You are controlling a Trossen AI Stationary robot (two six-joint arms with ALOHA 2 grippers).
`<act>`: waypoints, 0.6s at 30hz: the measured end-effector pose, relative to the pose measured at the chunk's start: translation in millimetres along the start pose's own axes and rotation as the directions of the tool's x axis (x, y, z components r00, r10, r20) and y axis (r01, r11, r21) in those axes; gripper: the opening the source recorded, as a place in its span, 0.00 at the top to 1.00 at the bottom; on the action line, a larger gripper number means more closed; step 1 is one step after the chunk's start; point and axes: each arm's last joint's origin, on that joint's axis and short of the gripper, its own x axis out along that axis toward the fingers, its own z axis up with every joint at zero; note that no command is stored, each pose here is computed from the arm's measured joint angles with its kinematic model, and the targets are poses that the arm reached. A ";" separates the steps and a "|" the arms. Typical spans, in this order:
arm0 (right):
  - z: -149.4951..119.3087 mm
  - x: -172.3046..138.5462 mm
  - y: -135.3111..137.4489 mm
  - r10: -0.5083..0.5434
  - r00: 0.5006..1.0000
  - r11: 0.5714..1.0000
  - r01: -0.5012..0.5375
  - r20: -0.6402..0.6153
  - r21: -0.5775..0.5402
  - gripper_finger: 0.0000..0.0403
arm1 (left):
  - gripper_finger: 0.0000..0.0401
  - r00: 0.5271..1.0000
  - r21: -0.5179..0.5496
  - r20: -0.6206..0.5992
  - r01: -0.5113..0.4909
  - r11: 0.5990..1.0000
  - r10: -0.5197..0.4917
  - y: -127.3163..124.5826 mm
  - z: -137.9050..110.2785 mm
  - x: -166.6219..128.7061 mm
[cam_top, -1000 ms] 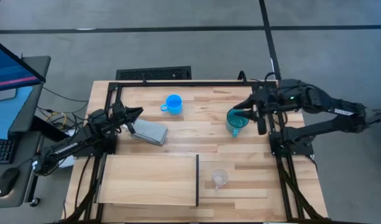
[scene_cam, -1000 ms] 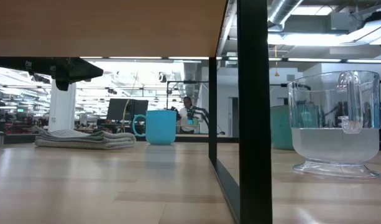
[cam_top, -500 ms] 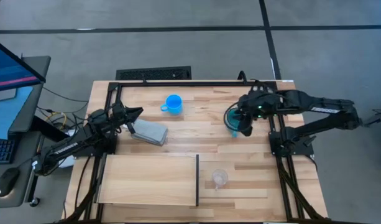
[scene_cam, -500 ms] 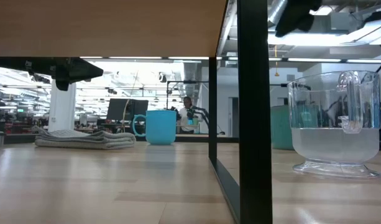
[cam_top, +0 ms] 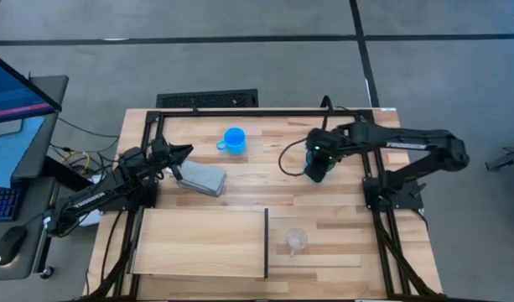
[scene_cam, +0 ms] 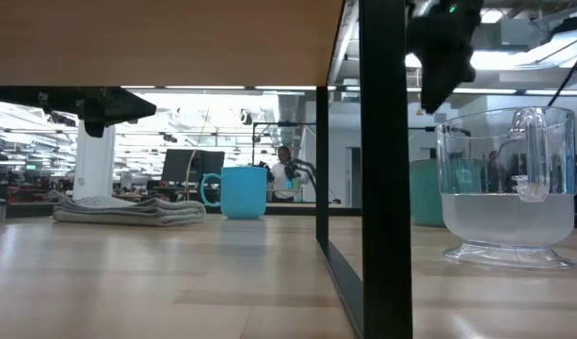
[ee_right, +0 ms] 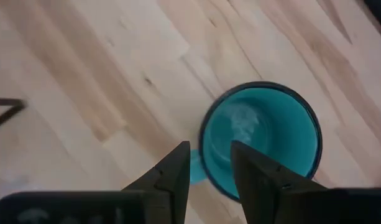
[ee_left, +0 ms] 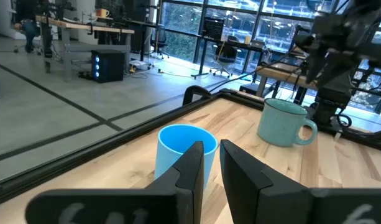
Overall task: Stack small to large cups/mugs on shelf
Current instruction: Put the green mug on the shelf
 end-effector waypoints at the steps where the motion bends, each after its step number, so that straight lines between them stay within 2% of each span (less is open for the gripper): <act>1: 2.2 4.4 -0.6 -0.008 1.000 1.000 0.008 -0.014 0.006 0.65 | 0.89 1.000 0.000 0.000 0.000 1.000 0.000 0.0 0.0 0.0; 10: 15.3 42.4 2.6 -0.064 0.989 0.998 0.063 -0.136 -0.013 0.66 | 0.89 1.000 0.000 0.000 -0.001 1.000 0.001 0.0 0.0 0.0; 18: 19.1 64.4 7.1 -0.094 0.975 0.996 0.090 -0.203 -0.030 0.65 | 0.89 1.000 0.000 0.000 -0.002 1.000 0.002 0.1 0.0 0.0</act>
